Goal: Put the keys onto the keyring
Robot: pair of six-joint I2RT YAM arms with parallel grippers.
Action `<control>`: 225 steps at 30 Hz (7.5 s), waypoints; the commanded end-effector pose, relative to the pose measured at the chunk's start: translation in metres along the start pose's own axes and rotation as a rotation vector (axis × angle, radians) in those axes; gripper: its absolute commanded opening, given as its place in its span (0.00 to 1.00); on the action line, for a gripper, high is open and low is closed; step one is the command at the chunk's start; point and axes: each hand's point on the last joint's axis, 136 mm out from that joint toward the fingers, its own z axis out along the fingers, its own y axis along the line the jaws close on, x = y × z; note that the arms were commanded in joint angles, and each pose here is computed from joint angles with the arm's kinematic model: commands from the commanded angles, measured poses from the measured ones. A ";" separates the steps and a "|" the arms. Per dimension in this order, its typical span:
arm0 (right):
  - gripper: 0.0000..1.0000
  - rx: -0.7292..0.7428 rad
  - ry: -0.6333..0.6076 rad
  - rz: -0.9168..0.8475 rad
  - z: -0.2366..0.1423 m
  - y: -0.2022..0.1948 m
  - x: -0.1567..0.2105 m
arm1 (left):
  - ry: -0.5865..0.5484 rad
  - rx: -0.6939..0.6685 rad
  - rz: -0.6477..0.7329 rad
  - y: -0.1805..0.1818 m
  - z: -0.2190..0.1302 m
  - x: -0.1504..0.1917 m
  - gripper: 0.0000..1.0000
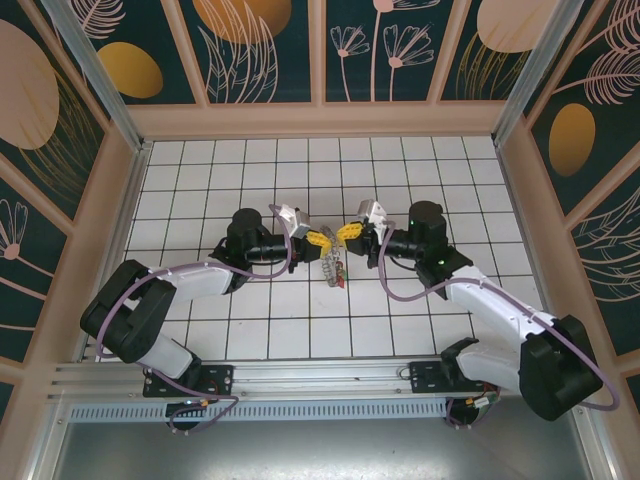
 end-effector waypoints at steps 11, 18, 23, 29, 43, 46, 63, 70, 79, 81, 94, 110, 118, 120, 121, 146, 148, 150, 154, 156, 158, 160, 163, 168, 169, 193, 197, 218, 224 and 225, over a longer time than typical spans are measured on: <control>0.00 -0.026 0.051 -0.056 0.011 0.003 -0.003 | -0.036 0.011 0.074 -0.003 0.003 -0.019 0.00; 0.00 -0.033 0.062 -0.056 0.017 0.005 -0.001 | -0.040 0.007 0.078 -0.003 0.003 -0.021 0.00; 0.00 -0.022 0.062 -0.057 0.020 0.003 -0.002 | -0.039 0.009 0.076 -0.003 0.003 -0.021 0.00; 0.00 0.066 0.057 -0.057 0.021 -0.010 -0.003 | -0.036 0.009 0.078 -0.003 0.002 -0.019 0.00; 0.00 0.182 0.047 -0.001 0.023 -0.027 -0.007 | -0.024 -0.002 0.094 -0.002 0.001 -0.015 0.00; 0.00 0.212 0.062 0.019 0.022 -0.031 -0.003 | -0.028 -0.016 0.099 -0.001 0.000 -0.016 0.00; 0.00 0.288 0.108 0.097 0.016 -0.040 0.012 | -0.096 -0.092 0.103 0.007 -0.005 -0.019 0.00; 0.00 0.279 0.007 0.078 0.012 -0.036 -0.015 | -0.098 -0.138 0.065 0.017 -0.006 -0.003 0.00; 0.00 0.212 0.020 0.033 0.016 -0.023 -0.019 | -0.122 -0.138 0.041 0.020 -0.005 -0.001 0.02; 0.00 0.203 0.028 0.028 0.018 -0.022 -0.019 | -0.118 -0.136 0.043 0.020 -0.004 -0.001 0.04; 0.00 0.152 0.056 0.009 0.025 -0.015 -0.017 | -0.101 -0.124 0.053 0.020 -0.002 -0.002 0.09; 0.00 0.120 0.087 0.008 0.029 -0.010 -0.013 | -0.070 -0.115 0.071 0.019 0.000 0.000 0.03; 0.00 0.103 0.092 0.009 0.031 -0.007 -0.012 | -0.079 -0.100 0.080 0.016 0.000 -0.006 0.13; 0.00 0.097 0.093 0.008 0.032 -0.006 -0.012 | -0.079 -0.093 0.084 0.015 0.000 -0.006 0.14; 0.00 0.096 0.094 0.009 0.032 -0.006 -0.012 | -0.080 -0.092 0.085 0.015 0.000 -0.007 0.14; 0.00 0.313 0.117 0.101 0.019 -0.040 0.009 | -0.124 -0.122 0.126 0.012 -0.007 -0.008 0.00; 0.00 0.316 0.109 0.103 0.019 -0.041 0.008 | -0.125 -0.129 0.125 0.013 -0.008 -0.006 0.00; 0.00 0.284 0.092 0.094 0.021 -0.036 0.001 | -0.117 -0.132 0.114 0.015 -0.007 -0.003 0.00; 0.00 0.203 0.048 0.056 0.024 -0.023 -0.015 | -0.095 -0.124 0.102 0.016 -0.005 0.002 0.00; 0.00 0.180 0.045 0.048 0.025 -0.019 -0.017 | -0.092 -0.128 0.103 0.017 -0.005 0.002 0.06; 0.00 0.167 0.045 0.038 0.025 -0.017 -0.019 | -0.083 -0.132 0.106 0.018 -0.004 0.002 0.06; 0.00 0.158 0.048 0.034 0.025 -0.016 -0.020 | -0.075 -0.133 0.107 0.019 -0.004 0.003 0.08; 0.00 0.151 0.047 0.029 0.026 -0.015 -0.020 | -0.071 -0.130 0.110 0.019 -0.003 0.001 0.10; 0.00 0.135 0.047 0.026 0.027 -0.012 -0.021 | -0.065 -0.125 0.113 0.019 -0.002 0.000 0.15; 0.00 0.132 0.047 0.027 0.027 -0.012 -0.021 | -0.061 -0.123 0.113 0.019 -0.001 0.000 0.15; 0.00 0.076 0.101 0.038 0.034 -0.005 -0.013 | -0.033 -0.110 0.134 0.018 0.000 -0.002 0.05; 0.00 0.115 0.113 0.041 0.031 -0.010 -0.009 | -0.040 -0.124 0.142 0.018 -0.001 -0.004 0.00; 0.00 0.123 0.047 0.104 0.025 -0.020 -0.015 | -0.076 -0.129 0.130 0.017 -0.004 -0.004 0.03; 0.00 0.105 0.041 0.088 0.026 -0.016 -0.021 | -0.070 -0.130 0.132 0.017 -0.004 -0.004 0.15; 0.00 0.106 0.042 0.088 0.026 -0.017 -0.021 | -0.068 -0.131 0.132 0.017 -0.004 -0.004 0.16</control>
